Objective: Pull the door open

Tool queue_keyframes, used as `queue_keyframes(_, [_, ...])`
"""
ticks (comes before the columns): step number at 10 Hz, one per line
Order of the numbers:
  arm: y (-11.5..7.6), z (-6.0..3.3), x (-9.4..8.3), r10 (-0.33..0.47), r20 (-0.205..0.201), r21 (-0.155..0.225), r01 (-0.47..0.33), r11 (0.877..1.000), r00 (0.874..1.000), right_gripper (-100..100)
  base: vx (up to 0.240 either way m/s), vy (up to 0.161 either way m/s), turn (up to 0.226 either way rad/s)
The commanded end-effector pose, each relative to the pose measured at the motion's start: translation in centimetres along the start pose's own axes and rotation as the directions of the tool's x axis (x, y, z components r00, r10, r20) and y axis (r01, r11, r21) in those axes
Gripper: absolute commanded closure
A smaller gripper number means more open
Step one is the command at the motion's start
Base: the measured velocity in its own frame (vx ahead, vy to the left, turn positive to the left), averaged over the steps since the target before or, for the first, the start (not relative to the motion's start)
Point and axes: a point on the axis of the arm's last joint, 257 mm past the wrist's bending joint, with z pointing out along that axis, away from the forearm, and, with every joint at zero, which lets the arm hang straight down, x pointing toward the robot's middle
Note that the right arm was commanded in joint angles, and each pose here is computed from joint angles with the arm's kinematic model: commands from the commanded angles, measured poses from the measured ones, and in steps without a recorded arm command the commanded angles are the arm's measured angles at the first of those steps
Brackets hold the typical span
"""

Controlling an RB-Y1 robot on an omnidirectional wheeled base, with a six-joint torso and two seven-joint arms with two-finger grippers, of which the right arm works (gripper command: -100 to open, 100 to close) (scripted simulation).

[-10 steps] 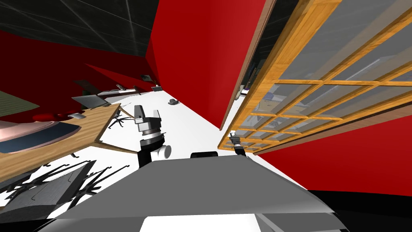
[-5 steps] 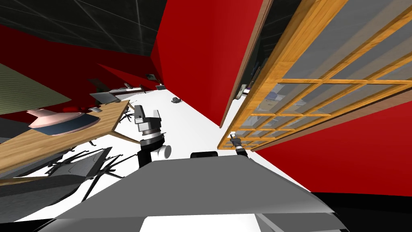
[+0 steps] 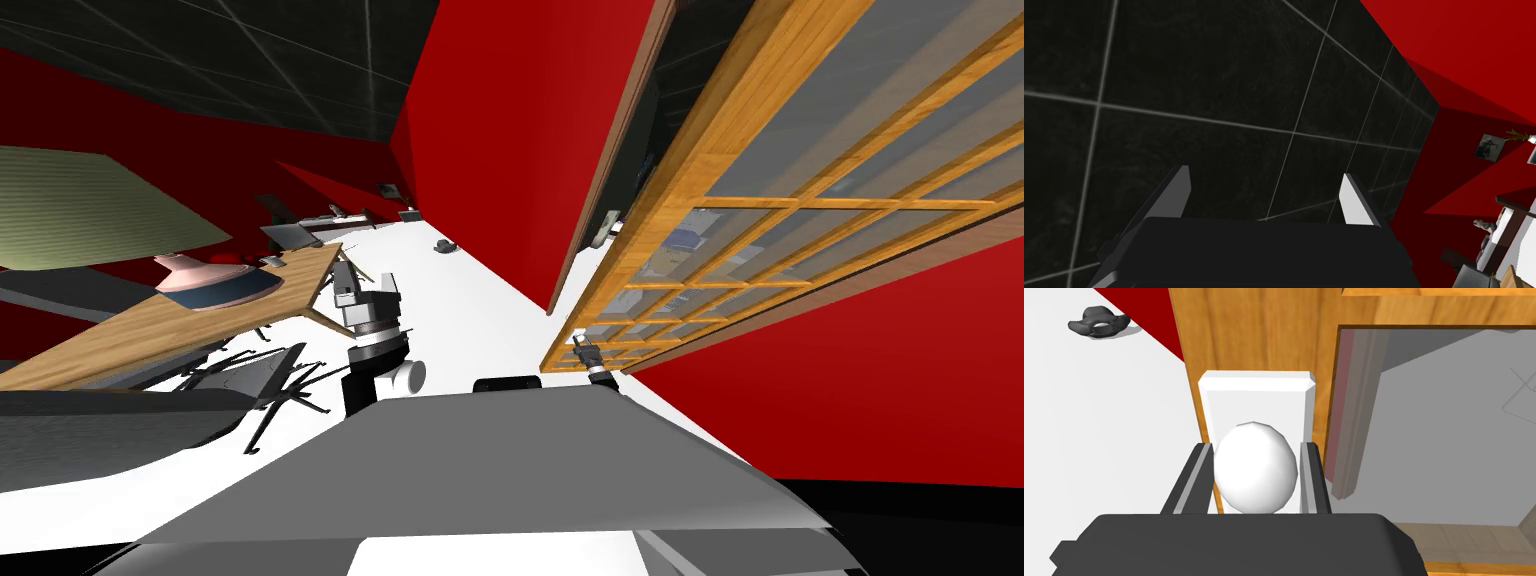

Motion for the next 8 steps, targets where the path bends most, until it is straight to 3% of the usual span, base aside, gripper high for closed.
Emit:
queue_keyframes(1, [-0.2, -0.43, -0.1, 0.004, 0.001, 0.011, -0.004, 1.0, 1.0, 100, -0.216, -0.088, 0.154])
queue_keyframes(8, [0.5, -1.74, 0.0, 0.005, -0.005, 0.041, -0.005, 0.999, 1.0, 100, -0.204, -0.055, 0.148])
